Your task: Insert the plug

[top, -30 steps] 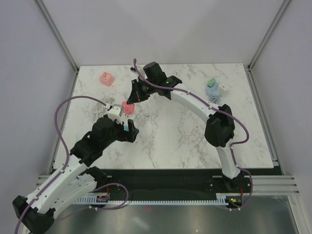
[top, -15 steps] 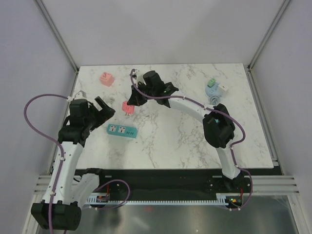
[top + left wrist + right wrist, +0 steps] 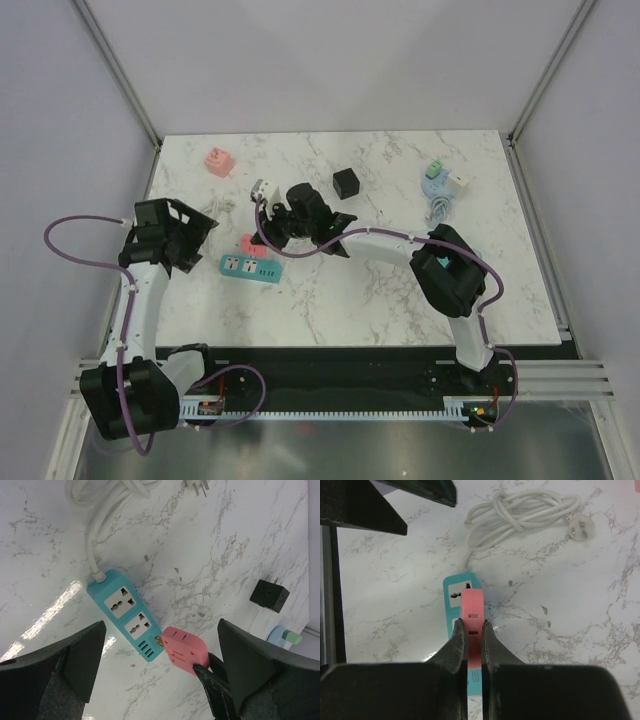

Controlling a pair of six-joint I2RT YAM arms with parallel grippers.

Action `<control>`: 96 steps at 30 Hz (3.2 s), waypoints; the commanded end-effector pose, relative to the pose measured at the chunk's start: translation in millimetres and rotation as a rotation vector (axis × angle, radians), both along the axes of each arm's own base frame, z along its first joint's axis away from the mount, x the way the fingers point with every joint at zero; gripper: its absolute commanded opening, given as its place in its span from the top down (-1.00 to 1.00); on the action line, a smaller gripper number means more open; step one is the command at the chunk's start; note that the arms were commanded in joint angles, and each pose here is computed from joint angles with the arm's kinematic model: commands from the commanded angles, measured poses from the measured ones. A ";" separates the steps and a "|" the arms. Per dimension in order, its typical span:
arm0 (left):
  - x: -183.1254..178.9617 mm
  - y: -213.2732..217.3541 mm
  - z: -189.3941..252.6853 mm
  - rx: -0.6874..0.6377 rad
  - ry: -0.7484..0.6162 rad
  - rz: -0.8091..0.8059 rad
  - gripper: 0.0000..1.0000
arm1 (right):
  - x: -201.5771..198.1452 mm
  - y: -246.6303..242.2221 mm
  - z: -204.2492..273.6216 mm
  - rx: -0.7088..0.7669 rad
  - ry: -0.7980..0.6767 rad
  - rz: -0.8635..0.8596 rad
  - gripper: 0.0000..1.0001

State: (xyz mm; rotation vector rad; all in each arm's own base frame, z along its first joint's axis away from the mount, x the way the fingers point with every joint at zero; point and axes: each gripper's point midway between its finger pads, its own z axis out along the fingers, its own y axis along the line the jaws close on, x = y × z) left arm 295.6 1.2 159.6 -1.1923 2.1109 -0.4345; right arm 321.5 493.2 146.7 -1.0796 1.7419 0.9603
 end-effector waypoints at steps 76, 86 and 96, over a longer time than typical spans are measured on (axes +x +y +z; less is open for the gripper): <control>8.7 27.6 -33.9 0.034 0.000 0.116 -1.00 | -34.7 6.0 -119.1 -0.260 -0.250 0.151 1.00; 7.5 33.6 -30.7 0.065 -0.011 0.137 -1.00 | -40.7 0.3 -138.4 -0.288 -0.201 0.154 1.00; 7.2 37.3 -26.1 0.110 -0.019 0.116 -0.99 | -27.0 1.3 -101.7 -0.276 -0.236 0.084 0.48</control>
